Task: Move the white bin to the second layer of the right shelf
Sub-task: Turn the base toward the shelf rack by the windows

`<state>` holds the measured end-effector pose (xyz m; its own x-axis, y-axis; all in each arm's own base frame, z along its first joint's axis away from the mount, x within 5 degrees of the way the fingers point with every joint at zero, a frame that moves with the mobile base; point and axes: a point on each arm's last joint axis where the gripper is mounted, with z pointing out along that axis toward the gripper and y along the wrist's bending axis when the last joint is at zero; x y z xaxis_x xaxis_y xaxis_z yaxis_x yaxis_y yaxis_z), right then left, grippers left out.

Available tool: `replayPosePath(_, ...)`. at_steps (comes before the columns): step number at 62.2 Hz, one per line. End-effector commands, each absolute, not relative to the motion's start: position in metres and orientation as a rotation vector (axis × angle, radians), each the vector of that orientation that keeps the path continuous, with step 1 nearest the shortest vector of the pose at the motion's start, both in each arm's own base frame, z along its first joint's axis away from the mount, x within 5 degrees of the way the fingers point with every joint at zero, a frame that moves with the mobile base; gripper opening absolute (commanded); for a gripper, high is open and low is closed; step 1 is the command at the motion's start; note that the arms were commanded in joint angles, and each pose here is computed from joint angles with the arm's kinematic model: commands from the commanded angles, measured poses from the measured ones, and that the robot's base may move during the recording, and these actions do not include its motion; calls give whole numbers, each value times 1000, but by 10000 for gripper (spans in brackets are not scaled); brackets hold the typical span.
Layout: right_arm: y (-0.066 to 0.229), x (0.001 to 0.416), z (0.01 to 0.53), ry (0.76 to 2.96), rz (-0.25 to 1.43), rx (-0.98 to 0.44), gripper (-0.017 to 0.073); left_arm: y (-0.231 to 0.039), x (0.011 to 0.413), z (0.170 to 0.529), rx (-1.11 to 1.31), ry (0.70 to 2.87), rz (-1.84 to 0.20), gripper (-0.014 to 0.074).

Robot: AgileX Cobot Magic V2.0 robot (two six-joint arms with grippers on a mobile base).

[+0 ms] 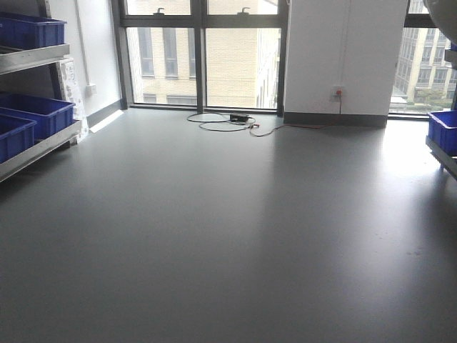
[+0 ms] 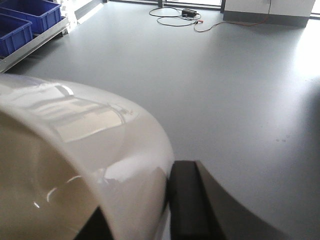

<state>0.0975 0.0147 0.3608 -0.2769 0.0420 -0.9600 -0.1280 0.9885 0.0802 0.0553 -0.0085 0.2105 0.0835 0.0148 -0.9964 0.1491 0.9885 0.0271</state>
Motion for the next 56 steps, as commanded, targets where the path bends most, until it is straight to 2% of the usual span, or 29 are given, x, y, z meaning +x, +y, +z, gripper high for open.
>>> replayPosePath(1, 14, 97, 380, 1707, 163, -56, 52, -8, 55, 208, 115, 1420, -110, 85)
replayPosePath(56, 14, 97, 380, 1707, 163, -56, 52, -8, 55, 208, 115, 1420, -110, 85)
